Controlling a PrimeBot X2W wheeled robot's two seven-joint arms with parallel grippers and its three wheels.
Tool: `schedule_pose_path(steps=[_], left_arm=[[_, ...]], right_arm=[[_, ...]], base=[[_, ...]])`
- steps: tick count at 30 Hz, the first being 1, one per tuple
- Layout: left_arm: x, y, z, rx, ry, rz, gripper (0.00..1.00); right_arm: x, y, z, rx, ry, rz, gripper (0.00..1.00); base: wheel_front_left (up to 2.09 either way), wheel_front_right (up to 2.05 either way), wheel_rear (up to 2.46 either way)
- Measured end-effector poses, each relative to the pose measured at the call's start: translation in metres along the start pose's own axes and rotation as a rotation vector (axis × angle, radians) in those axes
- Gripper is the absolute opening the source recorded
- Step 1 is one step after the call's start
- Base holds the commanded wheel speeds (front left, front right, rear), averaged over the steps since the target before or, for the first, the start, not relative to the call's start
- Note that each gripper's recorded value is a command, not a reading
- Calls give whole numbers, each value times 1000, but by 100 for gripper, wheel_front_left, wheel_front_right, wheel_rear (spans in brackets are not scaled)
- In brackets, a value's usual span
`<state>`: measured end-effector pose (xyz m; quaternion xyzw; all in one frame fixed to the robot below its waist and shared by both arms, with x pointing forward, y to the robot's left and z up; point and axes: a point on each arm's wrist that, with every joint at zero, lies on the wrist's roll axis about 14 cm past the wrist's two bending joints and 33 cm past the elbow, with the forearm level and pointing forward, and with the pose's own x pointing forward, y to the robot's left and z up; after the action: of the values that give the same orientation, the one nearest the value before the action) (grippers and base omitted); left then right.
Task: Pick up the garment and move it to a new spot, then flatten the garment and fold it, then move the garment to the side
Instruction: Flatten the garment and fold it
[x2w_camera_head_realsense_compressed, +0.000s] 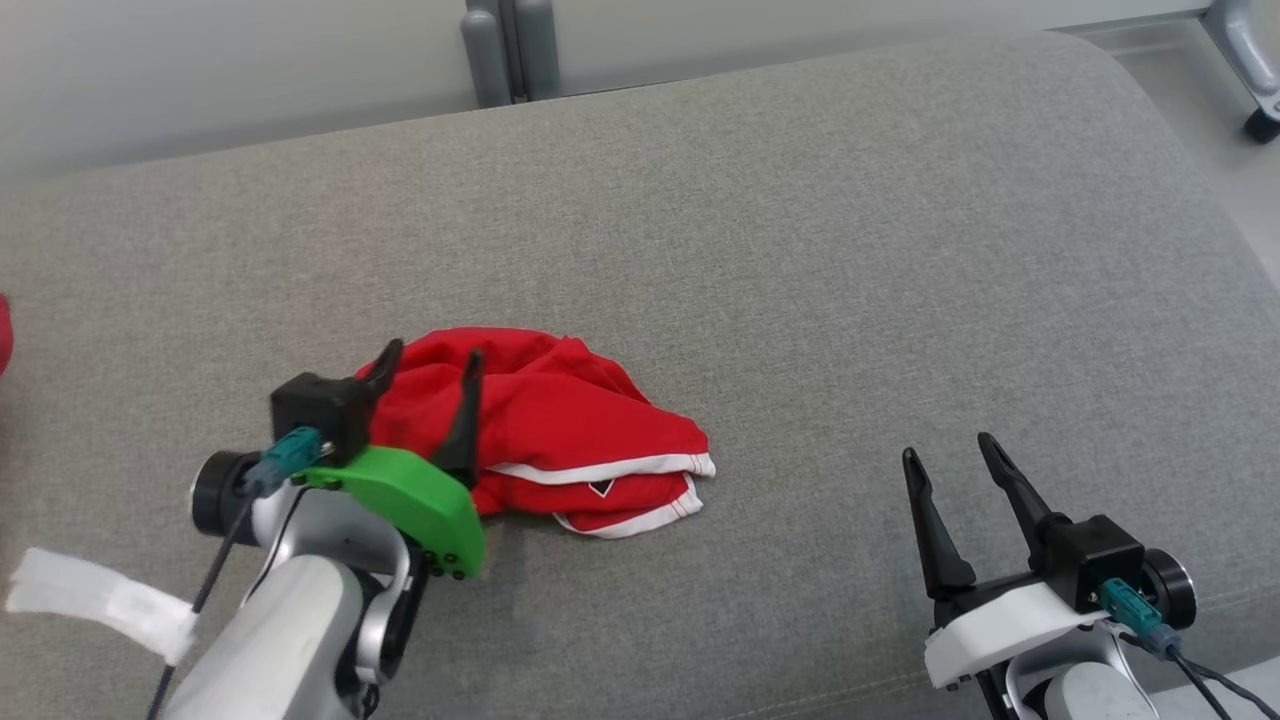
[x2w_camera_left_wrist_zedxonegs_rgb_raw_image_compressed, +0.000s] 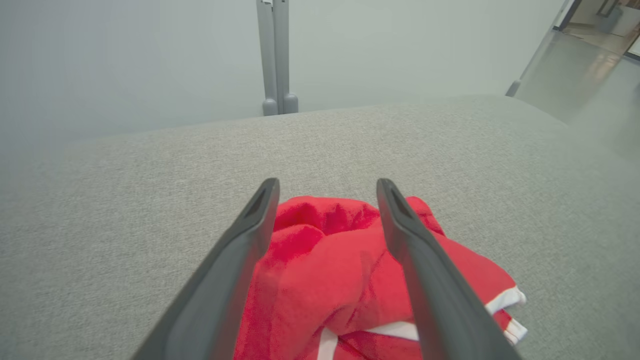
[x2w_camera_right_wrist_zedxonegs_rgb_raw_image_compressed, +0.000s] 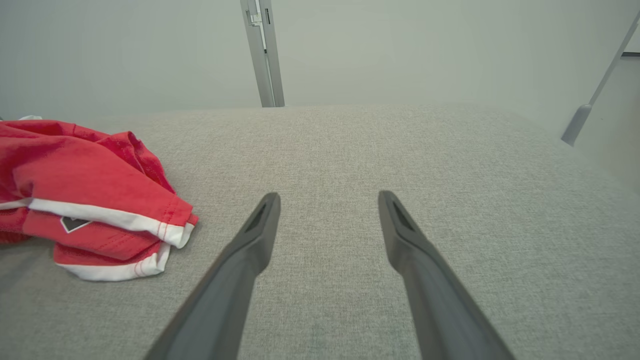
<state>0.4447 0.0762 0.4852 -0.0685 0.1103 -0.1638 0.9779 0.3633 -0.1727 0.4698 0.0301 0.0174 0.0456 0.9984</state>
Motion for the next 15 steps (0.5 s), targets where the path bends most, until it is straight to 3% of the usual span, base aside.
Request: schedule_pose_path(steps=[2,6,11,15], left_arm=[[9,-42,4,62,19,-141,100],[19,-92,-12,146,103,-316,100],[31,-121,-48,246,249,-436,100],[41,-123,-78,362,378,-487,100]], right_arm=[[3,-2,3,-3,-9,-5,100],[5,-7,4,0,-10,-22,100],[2,-18,1,3,1,-62,100],[-2,-28,0,1,6,-98,100]], base=[[0,0,0],[0,0,0],[0,0,0],[0,0,0]])
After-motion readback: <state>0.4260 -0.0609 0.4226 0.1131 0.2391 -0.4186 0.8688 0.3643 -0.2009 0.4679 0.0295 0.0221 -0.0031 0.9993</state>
